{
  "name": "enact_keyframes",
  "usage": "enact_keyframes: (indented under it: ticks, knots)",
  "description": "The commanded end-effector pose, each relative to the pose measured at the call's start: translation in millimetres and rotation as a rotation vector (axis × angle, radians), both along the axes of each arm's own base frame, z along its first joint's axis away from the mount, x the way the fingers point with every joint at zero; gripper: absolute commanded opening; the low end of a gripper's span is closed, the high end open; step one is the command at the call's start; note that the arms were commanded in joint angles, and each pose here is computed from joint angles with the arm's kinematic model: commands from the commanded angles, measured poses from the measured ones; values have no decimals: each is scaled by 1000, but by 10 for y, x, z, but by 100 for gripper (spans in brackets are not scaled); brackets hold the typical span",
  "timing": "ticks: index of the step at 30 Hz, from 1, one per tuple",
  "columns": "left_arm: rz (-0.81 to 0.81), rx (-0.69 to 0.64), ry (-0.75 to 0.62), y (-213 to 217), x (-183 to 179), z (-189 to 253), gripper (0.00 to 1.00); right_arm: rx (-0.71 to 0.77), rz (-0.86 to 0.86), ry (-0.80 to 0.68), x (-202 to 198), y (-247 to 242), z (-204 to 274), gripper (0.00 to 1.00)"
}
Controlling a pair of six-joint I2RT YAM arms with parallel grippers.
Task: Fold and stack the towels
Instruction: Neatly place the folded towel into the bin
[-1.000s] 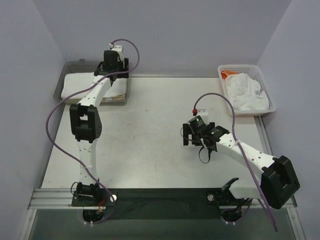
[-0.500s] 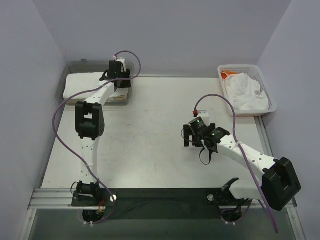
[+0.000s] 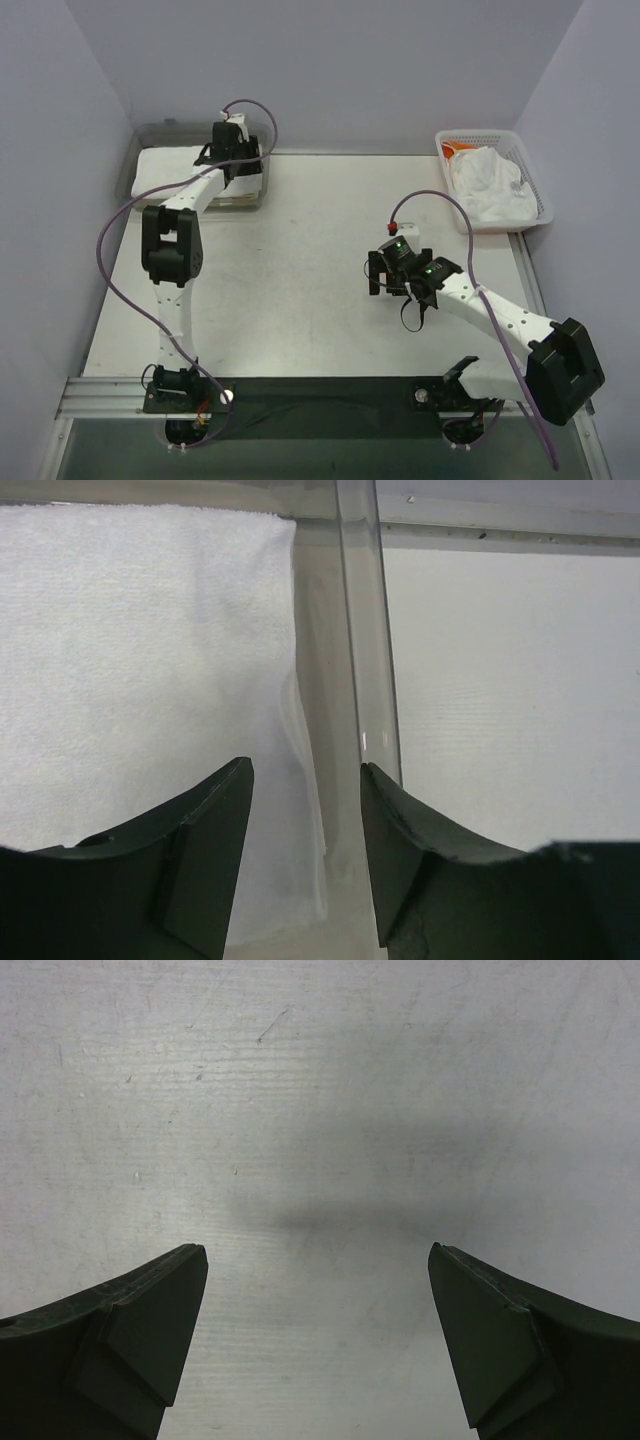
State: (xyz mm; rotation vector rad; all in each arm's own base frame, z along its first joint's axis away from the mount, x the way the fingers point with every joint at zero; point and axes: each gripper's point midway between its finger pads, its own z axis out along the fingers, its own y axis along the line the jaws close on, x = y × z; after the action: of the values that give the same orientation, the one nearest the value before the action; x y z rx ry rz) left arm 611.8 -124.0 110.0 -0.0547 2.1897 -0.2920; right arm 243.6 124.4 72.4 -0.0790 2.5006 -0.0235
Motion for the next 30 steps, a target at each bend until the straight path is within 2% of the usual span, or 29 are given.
enact_keyframes:
  ticks: [1, 4, 6, 8, 9, 15, 19, 30]
  knots:
    - [-16, -78, -183, -91, 42, 828, 58, -9, -22, -22, -11, -79, 46, 98]
    - [6, -77, -207, -44, -7, 927, 49, -3, -27, -27, -10, -87, 56, 98]
    - [10, -71, -199, -30, -38, 915, 29, 3, -27, -26, -16, -80, 56, 98]
    - [12, -64, -171, -23, -45, 808, 20, 7, -25, -25, -23, -73, 57, 98]
    - [13, -59, -147, -19, -69, 739, 11, 8, -27, -29, -24, -76, 64, 98]
    - [-4, -63, -29, -55, -219, 241, 5, 12, -28, -30, -39, -84, 62, 98]
    - [-25, -61, 17, -102, -323, 47, 5, 11, -28, -26, -42, -82, 51, 98]
    - [-72, -49, 102, -119, -444, -170, 6, 36, -23, -76, -12, -80, 214, 97]
